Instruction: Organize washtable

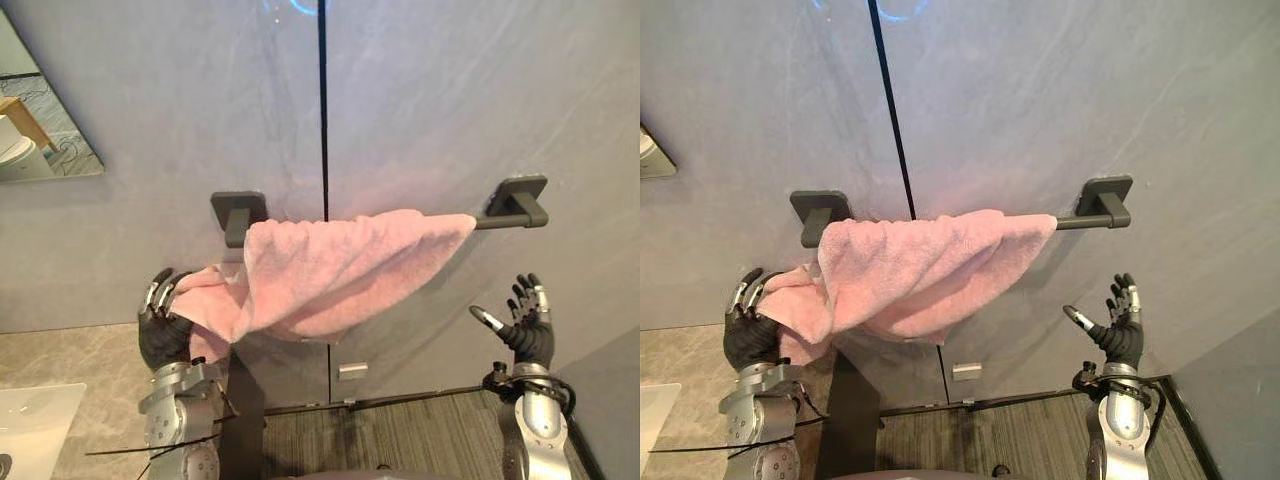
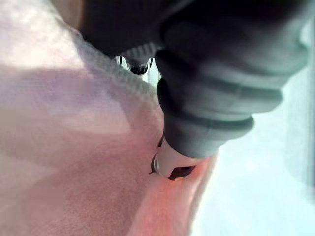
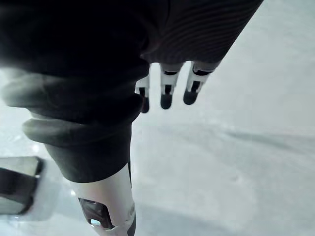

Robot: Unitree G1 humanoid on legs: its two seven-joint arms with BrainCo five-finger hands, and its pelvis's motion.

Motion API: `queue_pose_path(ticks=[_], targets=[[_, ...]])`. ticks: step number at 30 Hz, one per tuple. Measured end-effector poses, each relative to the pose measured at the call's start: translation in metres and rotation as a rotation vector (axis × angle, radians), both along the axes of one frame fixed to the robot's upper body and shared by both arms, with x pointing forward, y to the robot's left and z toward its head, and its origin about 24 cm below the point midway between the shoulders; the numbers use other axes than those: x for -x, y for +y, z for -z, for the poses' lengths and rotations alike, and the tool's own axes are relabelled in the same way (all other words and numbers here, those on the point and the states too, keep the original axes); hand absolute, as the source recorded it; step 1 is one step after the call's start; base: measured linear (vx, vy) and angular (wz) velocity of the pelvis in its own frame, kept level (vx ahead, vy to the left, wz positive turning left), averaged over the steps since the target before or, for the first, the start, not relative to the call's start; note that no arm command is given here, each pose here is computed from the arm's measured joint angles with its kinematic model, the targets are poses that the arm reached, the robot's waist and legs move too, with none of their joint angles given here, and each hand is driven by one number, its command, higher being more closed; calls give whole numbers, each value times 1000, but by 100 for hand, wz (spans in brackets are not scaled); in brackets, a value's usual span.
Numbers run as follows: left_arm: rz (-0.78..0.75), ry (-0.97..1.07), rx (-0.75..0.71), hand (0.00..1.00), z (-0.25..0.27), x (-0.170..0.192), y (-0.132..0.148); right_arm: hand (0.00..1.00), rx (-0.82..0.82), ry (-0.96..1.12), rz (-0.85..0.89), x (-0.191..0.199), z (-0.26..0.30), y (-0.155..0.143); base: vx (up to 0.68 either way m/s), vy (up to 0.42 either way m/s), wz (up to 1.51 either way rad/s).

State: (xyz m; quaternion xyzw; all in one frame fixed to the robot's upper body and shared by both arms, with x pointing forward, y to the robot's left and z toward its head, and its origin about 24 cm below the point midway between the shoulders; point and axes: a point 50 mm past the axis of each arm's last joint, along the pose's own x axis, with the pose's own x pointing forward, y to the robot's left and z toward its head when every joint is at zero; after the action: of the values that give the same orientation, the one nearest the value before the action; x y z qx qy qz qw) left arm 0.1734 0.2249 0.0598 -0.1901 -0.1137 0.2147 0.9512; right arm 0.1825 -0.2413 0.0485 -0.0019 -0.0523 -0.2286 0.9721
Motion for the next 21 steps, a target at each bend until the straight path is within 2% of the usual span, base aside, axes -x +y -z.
queue_pose_path(ticks=[5, 8, 14, 17, 21], targets=[[-88, 1, -30, 0, -3, 8, 19, 0, 57, -67, 88, -1, -18, -16, -16, -14, 2], [-100, 1, -20, 0, -2, 9, 19, 0, 61, -67, 94, -1, -19, -18, -44, -18, 4], [21, -13, 45, 0, 4, -1, -10, 0, 48, -57, 25, -8, -15, -3, -48, -11, 7], [91, -5, 72, 0, 11, -5, -25, 0, -13, -18, -137, -18, -1, 26, -49, -7, 5], [164, 37, 89, 0, 22, -5, -35, 0, -43, -2, -208, -20, 4, 33, -51, 13, -1]])
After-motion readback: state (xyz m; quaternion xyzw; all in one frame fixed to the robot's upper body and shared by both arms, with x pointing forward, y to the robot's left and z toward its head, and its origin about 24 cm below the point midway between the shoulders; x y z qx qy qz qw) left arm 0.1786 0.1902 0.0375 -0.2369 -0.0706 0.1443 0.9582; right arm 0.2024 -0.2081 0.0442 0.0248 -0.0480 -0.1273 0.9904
